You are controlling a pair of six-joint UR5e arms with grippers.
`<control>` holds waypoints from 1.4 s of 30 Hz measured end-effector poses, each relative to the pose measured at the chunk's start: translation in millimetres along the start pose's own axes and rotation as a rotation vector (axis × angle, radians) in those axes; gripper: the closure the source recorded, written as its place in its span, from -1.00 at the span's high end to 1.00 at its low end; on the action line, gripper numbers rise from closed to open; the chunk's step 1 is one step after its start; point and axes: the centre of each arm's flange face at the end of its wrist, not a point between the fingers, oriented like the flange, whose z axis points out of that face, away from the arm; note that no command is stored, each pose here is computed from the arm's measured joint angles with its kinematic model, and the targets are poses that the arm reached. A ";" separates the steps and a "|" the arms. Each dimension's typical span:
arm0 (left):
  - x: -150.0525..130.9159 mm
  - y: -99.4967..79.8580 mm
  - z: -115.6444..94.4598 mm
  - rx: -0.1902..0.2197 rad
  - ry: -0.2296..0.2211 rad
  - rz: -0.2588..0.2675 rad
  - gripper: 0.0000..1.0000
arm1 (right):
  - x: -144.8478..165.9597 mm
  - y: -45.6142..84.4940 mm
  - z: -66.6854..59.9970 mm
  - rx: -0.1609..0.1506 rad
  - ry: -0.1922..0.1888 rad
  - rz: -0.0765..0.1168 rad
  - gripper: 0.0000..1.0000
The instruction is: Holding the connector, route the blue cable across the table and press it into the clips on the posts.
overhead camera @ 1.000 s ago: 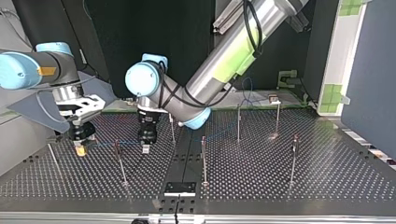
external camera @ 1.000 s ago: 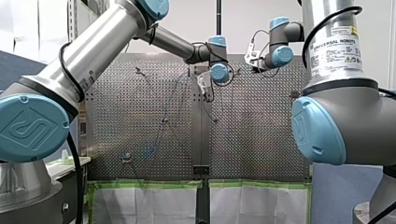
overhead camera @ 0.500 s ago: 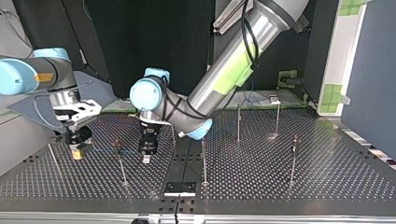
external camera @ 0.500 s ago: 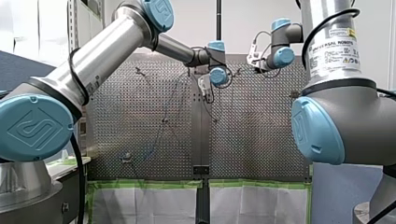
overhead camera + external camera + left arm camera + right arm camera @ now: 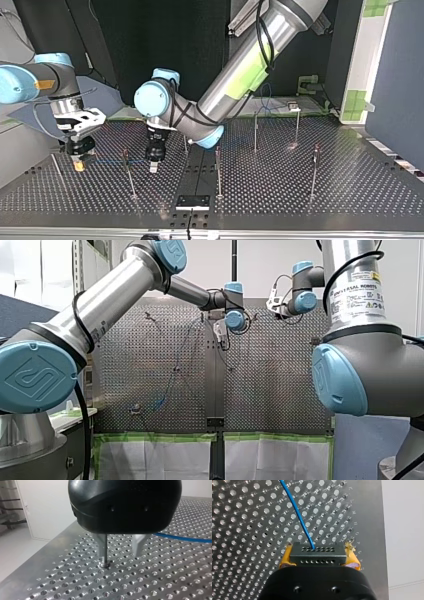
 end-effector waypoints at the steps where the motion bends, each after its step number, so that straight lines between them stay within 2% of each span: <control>1: 0.5 -0.3 -0.8 -0.001 0.004 0.003 1.00 | 0.0 0.0 0.0 0.000 0.000 0.000 -1.00; 6: 3.0 -1.4 -6.5 -0.007 0.036 0.017 1.00 | 2.2 1.4 0.6 0.000 0.003 0.000 -1.00; 14: 9.9 -2.5 -22.3 -0.051 0.098 0.037 1.00 | 8.2 6.1 1.1 -0.005 0.001 -0.001 -1.00; 20: 10.3 -19.4 -51.7 -0.024 0.157 0.058 1.00 | 9.6 9.7 1.1 -0.009 0.003 -0.004 -1.00; 22: 7.7 -26.4 -61.0 -0.011 0.163 0.058 1.00 | 9.7 10.4 1.2 -0.009 0.003 -0.004 -1.00; 25: 1.8 -34.5 -72.2 0.008 0.157 0.051 1.00 | 9.8 10.7 1.3 -0.009 0.004 -0.005 -1.00; 31: -16.0 -39.4 -85.6 0.032 0.120 0.020 1.00 | 8.7 9.2 1.2 -0.005 0.000 -0.007 -1.00; 42: -54.5 -26.0 -98.5 0.035 0.029 -0.056 1.00 | 5.3 2.1 0.8 0.006 -0.012 -0.006 -1.00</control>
